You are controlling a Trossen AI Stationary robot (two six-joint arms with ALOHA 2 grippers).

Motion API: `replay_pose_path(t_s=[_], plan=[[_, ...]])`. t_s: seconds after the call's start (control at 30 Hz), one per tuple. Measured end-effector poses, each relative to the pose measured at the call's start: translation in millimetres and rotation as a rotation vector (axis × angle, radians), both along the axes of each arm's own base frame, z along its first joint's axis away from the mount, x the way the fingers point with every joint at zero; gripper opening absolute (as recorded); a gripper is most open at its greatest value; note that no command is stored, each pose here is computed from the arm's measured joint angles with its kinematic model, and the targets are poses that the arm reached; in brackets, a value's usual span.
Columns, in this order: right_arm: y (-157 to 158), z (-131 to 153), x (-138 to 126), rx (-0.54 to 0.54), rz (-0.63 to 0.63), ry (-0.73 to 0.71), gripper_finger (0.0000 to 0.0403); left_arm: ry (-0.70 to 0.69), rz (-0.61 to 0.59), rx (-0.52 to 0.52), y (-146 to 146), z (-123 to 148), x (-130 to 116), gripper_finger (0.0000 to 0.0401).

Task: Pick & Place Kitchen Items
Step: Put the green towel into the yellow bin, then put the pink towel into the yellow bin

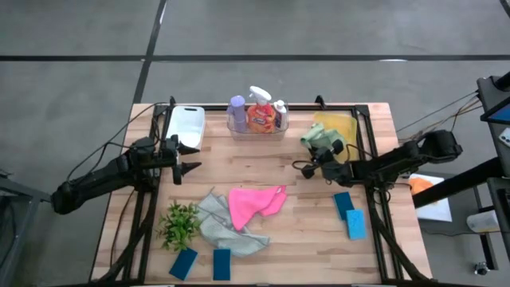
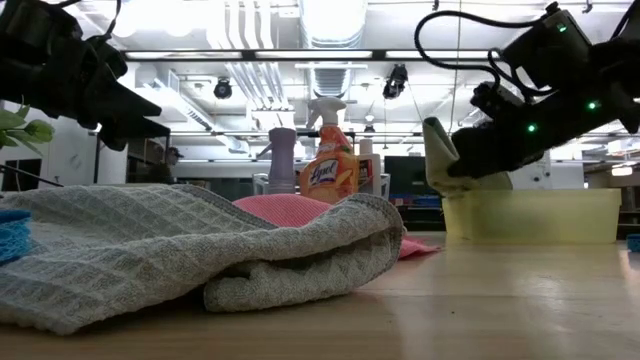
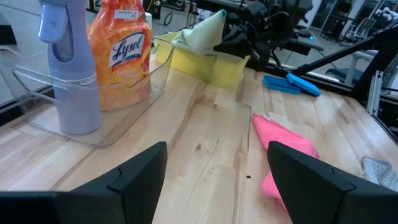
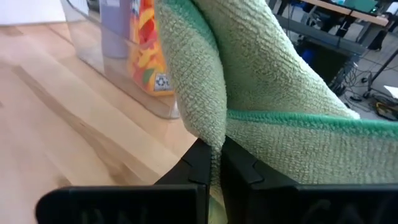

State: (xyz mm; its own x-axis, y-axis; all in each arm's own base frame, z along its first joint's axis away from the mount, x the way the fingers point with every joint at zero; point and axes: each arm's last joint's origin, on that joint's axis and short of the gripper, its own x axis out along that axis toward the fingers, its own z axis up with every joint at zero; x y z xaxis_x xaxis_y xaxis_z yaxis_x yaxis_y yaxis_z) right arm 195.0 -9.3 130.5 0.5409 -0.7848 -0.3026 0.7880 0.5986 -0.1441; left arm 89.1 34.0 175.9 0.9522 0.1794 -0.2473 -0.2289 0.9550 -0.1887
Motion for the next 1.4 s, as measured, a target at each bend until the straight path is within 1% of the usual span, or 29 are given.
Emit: replay_pose_path(t_s=[0.07,0.13,0.23,0.33,0.43,0.57,0.7,0.97,1.1,1.23,1.4], plan=[[-0.1,3.6,-0.6,0.002,0.000,-0.021,0.0037,0.000,0.000,0.000,0.0,0.0,0.0,0.0287],[-0.1,7.0,-1.2,0.003,0.000,-0.040,0.0066,0.000,0.000,0.000,0.0,0.0,0.0,0.0287],[-0.2,12.0,-2.8,0.002,0.002,-0.059,0.0125,0.006,0.000,-0.003,-0.1,-0.6,-0.2,0.0287],[-0.4,14.2,-5.7,-0.004,0.004,-0.043,0.0185,0.014,0.000,-0.007,-0.2,-1.4,-0.3,0.0287],[-0.5,17.2,-9.0,-0.004,0.006,-0.037,0.0236,0.014,0.000,-0.007,-0.2,-1.4,-0.4,0.0287],[0.4,24.7,-11.7,0.001,0.029,-0.067,0.0280,0.014,0.000,-0.007,-0.2,-1.4,-0.4,0.0287],[3.6,33.0,-13.5,0.008,0.103,-0.090,0.0296,0.014,0.000,-0.007,-0.2,-1.4,-0.4,0.0287],[11.9,42.8,-13.1,0.077,0.294,-0.160,0.0298,0.014,0.000,-0.006,-0.2,-1.4,-0.3,0.0287],[15.4,45.9,-7.7,0.088,0.383,-0.172,0.0298,0.013,0.000,-0.006,-0.2,-1.4,-0.3,0.0287],[20.1,60.2,10.2,0.094,0.487,-0.169,0.0298,0.012,0.000,-0.005,-0.1,-1.2,-0.3,0.0287],[28.3,72.2,48.3,0.130,0.617,-0.092,0.0298,0.011,0.000,-0.005,-0.1,-1.1,-0.3,0.0287]])
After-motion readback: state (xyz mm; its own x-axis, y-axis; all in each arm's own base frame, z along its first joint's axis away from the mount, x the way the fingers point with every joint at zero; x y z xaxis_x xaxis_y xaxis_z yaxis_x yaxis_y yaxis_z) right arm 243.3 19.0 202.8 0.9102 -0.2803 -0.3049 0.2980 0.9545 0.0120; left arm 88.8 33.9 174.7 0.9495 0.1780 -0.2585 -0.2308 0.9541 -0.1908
